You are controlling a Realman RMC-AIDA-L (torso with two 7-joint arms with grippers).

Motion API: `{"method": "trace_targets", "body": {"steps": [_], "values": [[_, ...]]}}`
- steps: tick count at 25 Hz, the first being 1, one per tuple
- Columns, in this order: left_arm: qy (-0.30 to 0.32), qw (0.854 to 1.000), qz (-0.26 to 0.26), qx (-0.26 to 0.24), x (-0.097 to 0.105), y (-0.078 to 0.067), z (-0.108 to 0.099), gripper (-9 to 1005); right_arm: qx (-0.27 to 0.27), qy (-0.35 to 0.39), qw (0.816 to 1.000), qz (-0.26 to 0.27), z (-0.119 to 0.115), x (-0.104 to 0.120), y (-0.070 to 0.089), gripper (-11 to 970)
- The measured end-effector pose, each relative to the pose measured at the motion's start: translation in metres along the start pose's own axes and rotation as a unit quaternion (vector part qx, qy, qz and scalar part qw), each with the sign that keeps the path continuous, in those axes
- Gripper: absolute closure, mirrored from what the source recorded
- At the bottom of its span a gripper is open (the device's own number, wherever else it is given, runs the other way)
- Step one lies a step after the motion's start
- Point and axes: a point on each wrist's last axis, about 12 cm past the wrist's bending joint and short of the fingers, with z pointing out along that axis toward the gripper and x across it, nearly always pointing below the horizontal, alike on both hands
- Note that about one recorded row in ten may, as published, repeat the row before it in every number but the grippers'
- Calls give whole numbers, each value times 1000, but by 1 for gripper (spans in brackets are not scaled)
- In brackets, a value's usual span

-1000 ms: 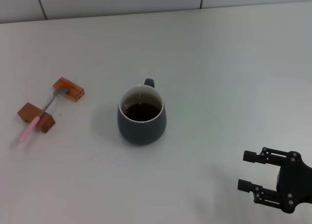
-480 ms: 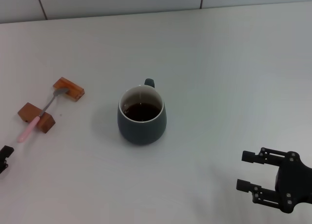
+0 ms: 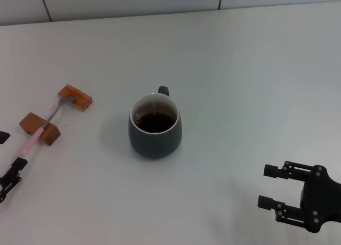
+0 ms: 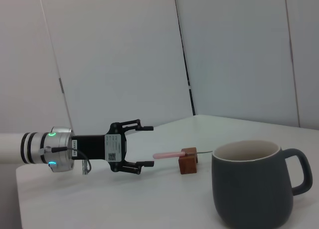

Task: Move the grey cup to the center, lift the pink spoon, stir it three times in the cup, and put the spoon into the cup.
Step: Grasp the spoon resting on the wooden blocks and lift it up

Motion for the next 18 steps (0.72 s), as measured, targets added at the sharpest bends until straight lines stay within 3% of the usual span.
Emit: {"method": "trace_targets", "body": {"steps": [18], "values": [[15,1000,3,-4,8,1,25,234,-2,-1,1000,4,2,-1,-1,299]]}}
